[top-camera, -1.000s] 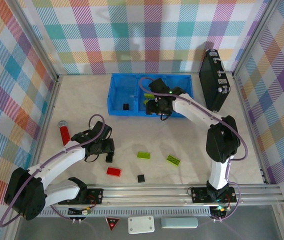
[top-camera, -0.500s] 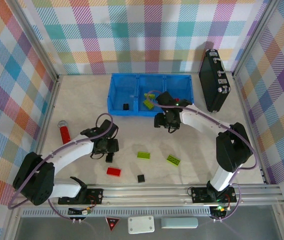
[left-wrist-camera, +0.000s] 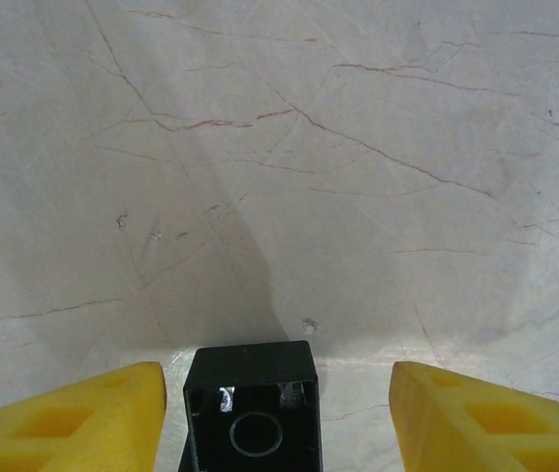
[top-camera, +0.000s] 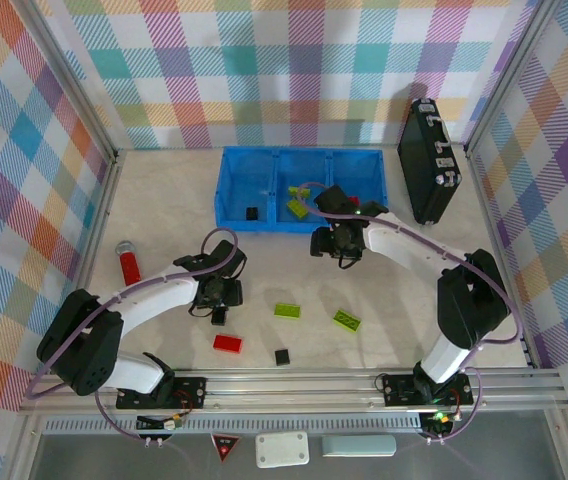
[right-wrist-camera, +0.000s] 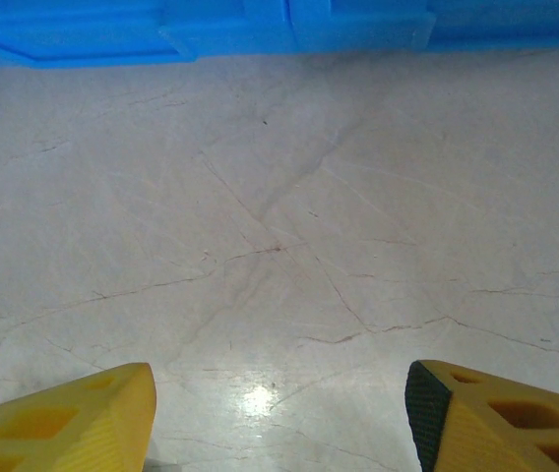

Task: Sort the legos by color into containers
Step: Pick up the lego from the bottom-left of the table.

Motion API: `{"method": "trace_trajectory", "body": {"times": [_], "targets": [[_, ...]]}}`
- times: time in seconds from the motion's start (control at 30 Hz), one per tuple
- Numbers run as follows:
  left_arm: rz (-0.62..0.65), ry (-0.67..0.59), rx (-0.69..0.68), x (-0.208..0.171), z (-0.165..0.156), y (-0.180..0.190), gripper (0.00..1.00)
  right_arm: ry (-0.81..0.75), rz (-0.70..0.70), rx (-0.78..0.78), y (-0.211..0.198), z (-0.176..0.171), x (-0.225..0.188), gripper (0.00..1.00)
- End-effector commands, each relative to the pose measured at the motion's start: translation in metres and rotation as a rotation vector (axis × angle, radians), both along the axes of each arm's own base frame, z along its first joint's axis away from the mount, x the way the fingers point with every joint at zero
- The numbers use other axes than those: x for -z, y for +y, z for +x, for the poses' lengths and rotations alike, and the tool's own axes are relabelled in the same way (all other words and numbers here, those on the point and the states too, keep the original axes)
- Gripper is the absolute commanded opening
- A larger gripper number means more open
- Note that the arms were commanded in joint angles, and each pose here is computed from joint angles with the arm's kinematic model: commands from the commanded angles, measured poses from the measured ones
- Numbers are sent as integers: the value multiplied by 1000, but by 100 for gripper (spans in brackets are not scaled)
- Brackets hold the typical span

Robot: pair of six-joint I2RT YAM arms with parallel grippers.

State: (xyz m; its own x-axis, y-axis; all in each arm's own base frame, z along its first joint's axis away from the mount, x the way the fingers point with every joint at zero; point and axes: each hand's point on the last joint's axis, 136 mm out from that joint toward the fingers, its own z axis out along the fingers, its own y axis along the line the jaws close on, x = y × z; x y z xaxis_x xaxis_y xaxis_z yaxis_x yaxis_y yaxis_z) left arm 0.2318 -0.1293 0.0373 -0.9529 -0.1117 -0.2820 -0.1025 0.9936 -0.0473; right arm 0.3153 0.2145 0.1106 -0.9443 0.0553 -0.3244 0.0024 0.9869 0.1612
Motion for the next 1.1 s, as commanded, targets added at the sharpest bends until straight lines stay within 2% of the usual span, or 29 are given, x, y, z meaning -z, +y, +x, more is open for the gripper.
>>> {"method": "trace_trajectory", "body": {"times": [0.0, 0.23, 0.83, 1.07], "targets": [[7, 1, -11, 4, 1, -2, 59, -14, 9, 14, -2, -3, -6, 69], [26, 16, -12, 13, -3, -1, 53, -6, 7, 20, -4, -6, -3, 68], [37, -6, -14, 6, 1, 0, 35, -5, 12, 13, -1, -4, -7, 67], [34, -26, -17, -1, 5, -1, 34, -8, 5, 15, -4, -6, -11, 67]]}}
